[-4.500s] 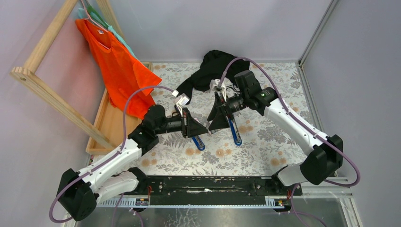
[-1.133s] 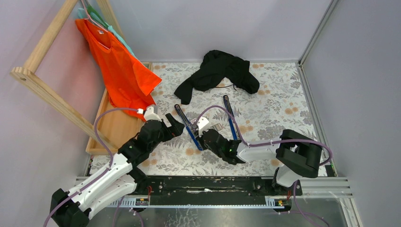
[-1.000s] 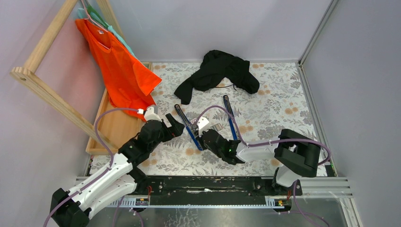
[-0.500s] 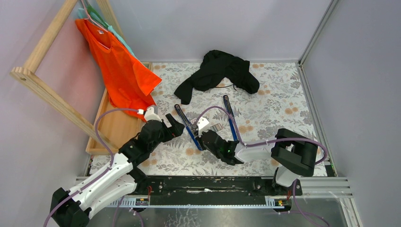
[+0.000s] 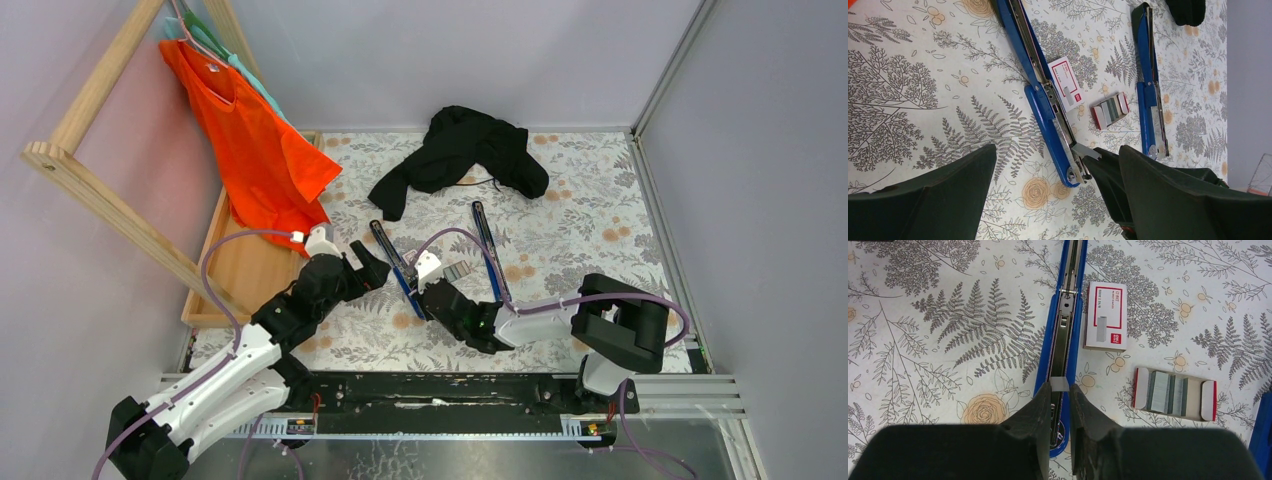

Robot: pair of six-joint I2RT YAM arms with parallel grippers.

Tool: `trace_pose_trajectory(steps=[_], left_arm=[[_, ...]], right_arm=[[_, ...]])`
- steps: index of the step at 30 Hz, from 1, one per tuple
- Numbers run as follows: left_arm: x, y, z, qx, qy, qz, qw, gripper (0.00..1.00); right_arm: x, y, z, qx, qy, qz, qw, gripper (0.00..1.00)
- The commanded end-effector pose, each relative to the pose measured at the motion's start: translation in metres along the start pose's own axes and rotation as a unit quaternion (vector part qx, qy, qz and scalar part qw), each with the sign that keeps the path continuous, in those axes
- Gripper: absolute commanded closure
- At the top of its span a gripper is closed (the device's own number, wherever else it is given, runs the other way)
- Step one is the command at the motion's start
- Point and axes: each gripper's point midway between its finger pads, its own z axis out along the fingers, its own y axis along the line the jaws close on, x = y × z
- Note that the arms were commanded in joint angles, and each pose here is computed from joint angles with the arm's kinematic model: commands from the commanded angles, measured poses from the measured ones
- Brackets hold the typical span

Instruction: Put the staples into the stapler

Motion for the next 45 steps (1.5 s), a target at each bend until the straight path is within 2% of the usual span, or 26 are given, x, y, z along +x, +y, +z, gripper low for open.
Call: trace_pose_trajectory(steps=[1, 11, 45], left_arm=[[-0.004, -0.001, 0.003, 0.004, -0.017, -0.012, 1.000, 0.00], [-0.001, -0.001, 0.005, 0.005, -0.014, -0.019, 1.000, 0.00], [0.002, 0.000, 0.007, 0.007, -0.009, -0.021, 1.000, 0.00]], right_arm=[[-0.017, 0.003, 0.002, 0.019, -0.029, 0.025, 0.999, 0.90], [-0.033, 0.002, -0.005, 0.020, -0.060, 0.048, 0.997, 0.90], [-0.002, 0.009, 0.006, 0.016, -0.007, 0.041, 0.999, 0.91]])
